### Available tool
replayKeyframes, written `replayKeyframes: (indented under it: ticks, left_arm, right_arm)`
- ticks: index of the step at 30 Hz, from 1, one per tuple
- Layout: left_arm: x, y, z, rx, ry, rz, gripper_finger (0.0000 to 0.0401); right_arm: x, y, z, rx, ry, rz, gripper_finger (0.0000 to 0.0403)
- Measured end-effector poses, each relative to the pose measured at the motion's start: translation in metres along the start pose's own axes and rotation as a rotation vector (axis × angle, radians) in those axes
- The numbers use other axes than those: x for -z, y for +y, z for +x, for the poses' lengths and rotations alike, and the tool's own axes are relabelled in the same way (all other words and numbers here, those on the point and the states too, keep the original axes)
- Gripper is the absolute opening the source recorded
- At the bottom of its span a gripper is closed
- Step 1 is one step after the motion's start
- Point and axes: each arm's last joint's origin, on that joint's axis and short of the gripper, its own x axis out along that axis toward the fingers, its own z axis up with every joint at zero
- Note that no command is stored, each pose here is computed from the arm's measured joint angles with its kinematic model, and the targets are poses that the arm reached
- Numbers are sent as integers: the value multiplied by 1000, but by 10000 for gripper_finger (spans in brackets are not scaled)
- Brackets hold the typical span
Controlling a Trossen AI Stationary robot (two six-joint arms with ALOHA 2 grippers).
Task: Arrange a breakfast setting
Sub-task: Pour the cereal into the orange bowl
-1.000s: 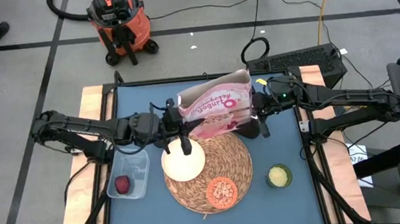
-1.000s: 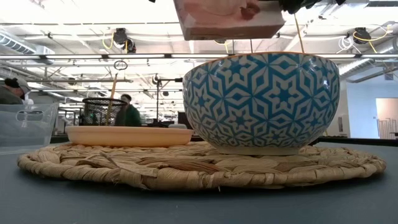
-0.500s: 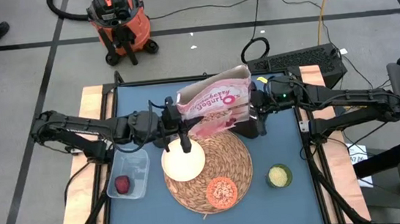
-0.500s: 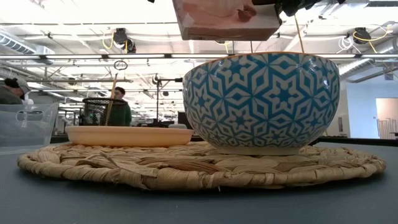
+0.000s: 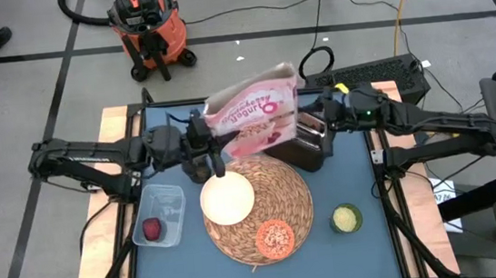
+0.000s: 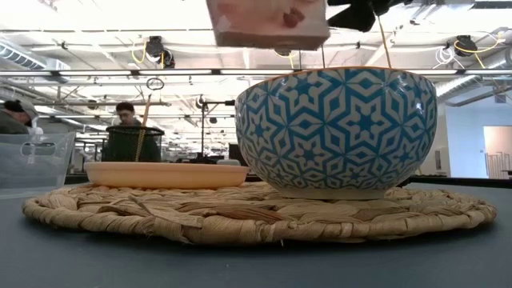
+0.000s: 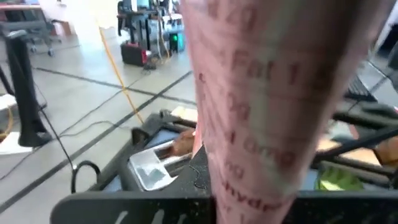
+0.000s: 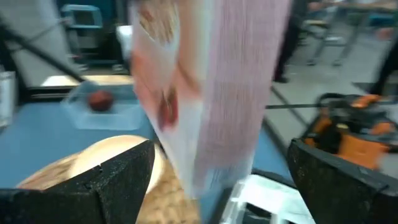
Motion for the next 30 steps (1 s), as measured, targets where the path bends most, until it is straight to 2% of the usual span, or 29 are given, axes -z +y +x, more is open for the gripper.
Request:
replayKeyframes:
  ticks: [4, 18, 25, 30]
  left_arm:
    - [-9, 13, -11, -30, -23, 15, 3]
    - [-49, 76, -79, -230, -189, 72, 3]
    - [-53, 101, -110, -367, -194, 102, 3]
    - [-47, 117, -122, -496, -127, 108, 3]
  right_arm:
    - [-2, -4, -6, 84, -18, 3, 354]
    - [-3, -5, -8, 89, -21, 13, 354]
    - [-3, -5, -8, 89, -21, 13, 354]
    - [-3, -5, -8, 90, -21, 12, 354]
